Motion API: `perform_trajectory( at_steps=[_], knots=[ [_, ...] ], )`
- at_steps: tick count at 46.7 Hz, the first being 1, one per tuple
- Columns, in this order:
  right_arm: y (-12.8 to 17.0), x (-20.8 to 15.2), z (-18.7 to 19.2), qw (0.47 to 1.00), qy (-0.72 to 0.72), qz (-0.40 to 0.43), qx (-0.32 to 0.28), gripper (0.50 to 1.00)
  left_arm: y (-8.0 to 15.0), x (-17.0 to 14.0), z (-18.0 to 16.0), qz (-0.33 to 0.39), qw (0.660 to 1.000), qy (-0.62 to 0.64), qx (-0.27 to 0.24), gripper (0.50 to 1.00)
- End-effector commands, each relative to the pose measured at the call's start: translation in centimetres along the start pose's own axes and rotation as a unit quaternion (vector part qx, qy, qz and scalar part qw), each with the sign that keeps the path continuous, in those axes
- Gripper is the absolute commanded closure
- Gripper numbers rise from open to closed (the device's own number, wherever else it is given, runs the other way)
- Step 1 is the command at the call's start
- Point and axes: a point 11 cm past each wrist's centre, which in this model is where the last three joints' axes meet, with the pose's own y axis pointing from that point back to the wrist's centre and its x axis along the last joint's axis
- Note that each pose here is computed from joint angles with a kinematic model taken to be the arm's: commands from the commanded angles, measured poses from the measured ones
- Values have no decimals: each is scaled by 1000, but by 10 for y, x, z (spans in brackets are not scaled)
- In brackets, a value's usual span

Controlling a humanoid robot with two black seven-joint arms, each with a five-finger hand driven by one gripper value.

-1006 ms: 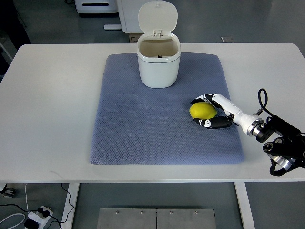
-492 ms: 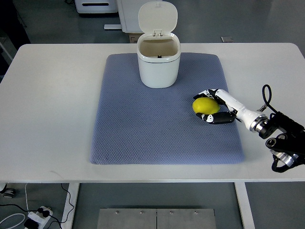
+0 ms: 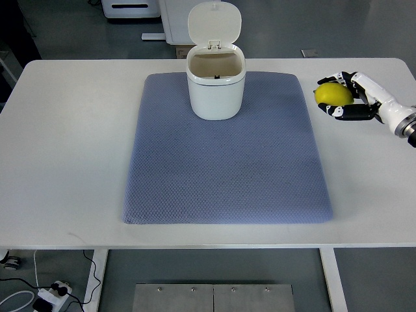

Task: Put lemon in trash with right hand
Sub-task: 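Lift the lemon with the right hand, pulling it away from the mat, then carry the held lemon with the right hand over the white bin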

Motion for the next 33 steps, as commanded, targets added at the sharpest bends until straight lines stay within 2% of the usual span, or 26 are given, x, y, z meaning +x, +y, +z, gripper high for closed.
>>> perform_trajectory(
  at_steps=[1, 10, 18, 33],
  knots=[
    [-3, 16, 1, 1000, -4, 3, -4, 994, 0, 0, 0, 0, 1000, 0, 0, 500],
    [-10, 29, -13, 1000, -12, 10, 9, 990, 0, 0, 0, 0, 1000, 0, 0, 500],
    [-20, 26, -34, 999, -16, 5, 30, 982, 0, 0, 0, 0, 1000, 0, 0, 500],
    [-63, -15, -110, 995, -35, -40, 87, 967, 0, 0, 0, 0, 1000, 0, 0, 500]
  ],
)
